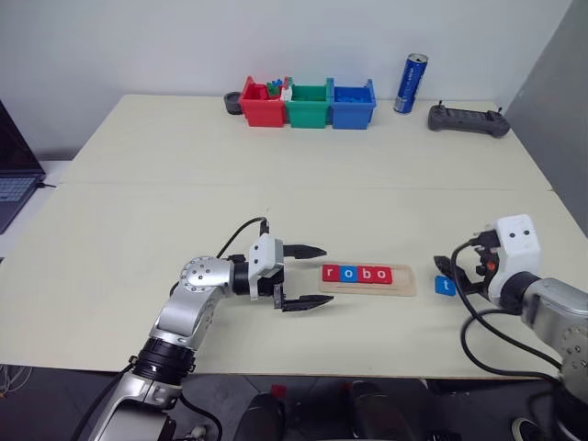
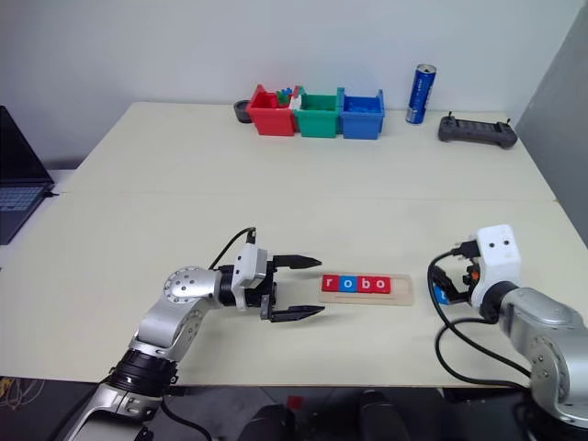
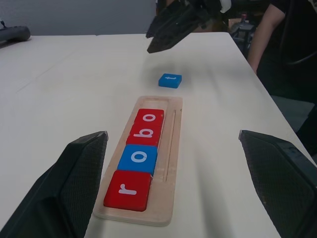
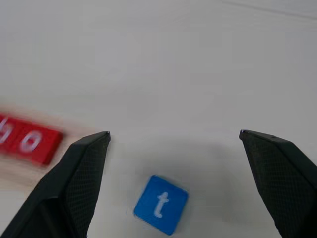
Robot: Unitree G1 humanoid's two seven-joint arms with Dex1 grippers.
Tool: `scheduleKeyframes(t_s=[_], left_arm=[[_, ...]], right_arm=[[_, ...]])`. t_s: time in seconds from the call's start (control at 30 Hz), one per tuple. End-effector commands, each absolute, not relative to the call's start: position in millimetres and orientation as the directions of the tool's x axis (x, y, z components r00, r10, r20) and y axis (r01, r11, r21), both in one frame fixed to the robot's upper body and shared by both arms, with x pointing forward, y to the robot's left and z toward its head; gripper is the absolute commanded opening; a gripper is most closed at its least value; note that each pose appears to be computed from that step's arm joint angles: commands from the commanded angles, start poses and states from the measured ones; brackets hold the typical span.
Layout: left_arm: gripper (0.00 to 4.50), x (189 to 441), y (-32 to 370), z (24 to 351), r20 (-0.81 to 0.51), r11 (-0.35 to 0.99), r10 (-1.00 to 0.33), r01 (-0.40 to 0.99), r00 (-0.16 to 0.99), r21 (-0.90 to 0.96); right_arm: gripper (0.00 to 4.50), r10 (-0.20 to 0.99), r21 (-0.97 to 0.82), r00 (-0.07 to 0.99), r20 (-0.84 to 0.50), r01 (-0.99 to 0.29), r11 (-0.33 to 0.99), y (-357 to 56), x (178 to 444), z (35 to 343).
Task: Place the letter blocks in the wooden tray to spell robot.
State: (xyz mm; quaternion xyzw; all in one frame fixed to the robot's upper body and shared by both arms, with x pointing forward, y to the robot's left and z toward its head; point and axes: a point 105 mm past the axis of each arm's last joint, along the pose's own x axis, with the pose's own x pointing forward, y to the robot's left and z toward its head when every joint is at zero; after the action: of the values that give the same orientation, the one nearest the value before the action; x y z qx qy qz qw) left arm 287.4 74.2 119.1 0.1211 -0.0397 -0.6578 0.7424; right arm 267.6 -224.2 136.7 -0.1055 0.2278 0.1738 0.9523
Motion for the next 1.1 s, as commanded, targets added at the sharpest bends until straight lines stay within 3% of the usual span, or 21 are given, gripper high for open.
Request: scheduleKeyframes(t_s=[0.03, 0.13, 0.4, 0.93, 1.03, 1.1], left_arm=[[4.50, 288, 71, 127, -0.083, 0.089, -0.990, 0.959, 0.115, 0.269], [4.50, 287, 71, 126, -0.085, 0.084, -0.990, 0.959, 0.110, 0.270], [4.50, 287, 73, 127, -0.087, 0.087, -0.990, 0.956, 0.116, 0.279], [4.50, 284, 75, 131, -0.087, 0.075, -0.991, 0.956, 0.104, 0.284], [4.50, 285, 75, 132, -0.090, 0.074, -0.991, 0.956, 0.103, 0.284], [4.50, 286, 76, 133, -0.091, 0.075, -0.990, 0.956, 0.105, 0.285]], right_arm=[[4.46, 0.465, -0.184, 0.778, -0.423, -0.576, 0.796, -234, 269, 140], [4.46, 0.613, -0.304, 0.656, -0.441, -0.752, 0.585, -241, 262, 136], [4.46, 0.705, -0.333, 0.482, -0.520, -0.875, 0.352, -253, 270, 126], [4.46, 0.703, -0.249, 0.434, -0.563, -0.901, 0.356, -259, 291, 95], [3.86, 0.708, -0.239, 0.428, -0.562, -0.903, 0.357, -259, 292, 92], [3.20, 0.708, -0.241, 0.429, -0.561, -0.903, 0.357, -259, 293, 91]])
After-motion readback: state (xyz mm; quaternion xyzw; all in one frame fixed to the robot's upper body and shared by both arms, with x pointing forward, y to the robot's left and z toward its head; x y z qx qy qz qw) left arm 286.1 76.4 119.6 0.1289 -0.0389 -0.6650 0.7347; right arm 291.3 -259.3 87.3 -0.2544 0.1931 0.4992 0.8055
